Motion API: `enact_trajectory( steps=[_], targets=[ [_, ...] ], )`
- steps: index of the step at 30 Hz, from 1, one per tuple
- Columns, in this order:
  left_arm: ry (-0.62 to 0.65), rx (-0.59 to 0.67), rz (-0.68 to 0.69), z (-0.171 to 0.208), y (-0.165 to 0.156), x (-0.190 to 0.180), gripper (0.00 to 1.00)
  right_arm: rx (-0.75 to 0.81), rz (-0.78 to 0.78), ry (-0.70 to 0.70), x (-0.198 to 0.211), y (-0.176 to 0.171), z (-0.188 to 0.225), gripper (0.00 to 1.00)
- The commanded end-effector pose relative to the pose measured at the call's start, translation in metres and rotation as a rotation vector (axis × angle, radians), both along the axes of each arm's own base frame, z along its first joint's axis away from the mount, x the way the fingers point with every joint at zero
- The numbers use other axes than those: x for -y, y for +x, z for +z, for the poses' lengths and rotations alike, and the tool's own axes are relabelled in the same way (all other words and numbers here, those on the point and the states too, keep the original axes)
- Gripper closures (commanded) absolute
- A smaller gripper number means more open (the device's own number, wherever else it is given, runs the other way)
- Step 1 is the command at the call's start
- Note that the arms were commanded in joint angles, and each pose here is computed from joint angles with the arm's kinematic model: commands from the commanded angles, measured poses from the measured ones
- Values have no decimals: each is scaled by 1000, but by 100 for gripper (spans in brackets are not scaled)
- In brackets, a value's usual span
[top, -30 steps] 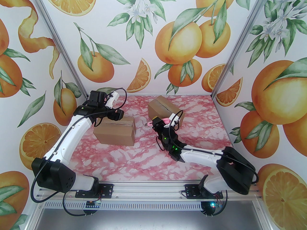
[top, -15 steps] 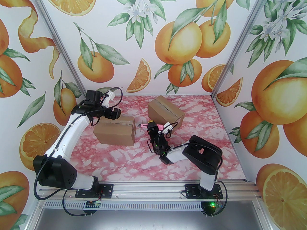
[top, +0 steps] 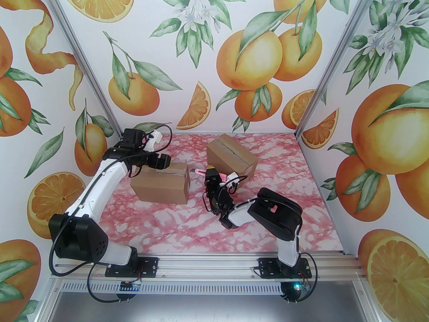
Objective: Unpack the express box
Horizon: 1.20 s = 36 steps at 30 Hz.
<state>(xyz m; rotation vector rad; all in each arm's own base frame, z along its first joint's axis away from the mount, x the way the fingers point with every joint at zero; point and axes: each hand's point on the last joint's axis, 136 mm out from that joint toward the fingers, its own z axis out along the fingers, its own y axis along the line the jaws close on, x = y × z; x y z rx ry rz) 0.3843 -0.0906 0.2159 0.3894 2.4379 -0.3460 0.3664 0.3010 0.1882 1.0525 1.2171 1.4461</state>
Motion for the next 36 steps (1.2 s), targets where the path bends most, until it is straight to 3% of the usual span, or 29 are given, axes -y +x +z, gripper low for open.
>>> enact_trajectory(
  steps=[1,8,16,18,20,24,36],
  targets=[
    [-7,-18,-5,-3,-12,-1,13,35,21,76,-8,0,12,100],
    [44,42,-128,5,-29,3,11,49,27,49,-13,2,14,100],
    [207,184,-325,23,-44,15,10,56,12,11,-16,5,13,100],
    [264,247,-428,24,-54,27,8,56,5,2,-15,5,12,100],
    [325,368,-546,31,-70,40,1,49,-1,2,-15,6,8,100],
    [360,589,-653,51,-92,49,0,47,-4,-2,-16,7,7,100],
    [402,504,-909,17,-120,66,0,41,-16,2,-19,11,1,100]
  ],
)
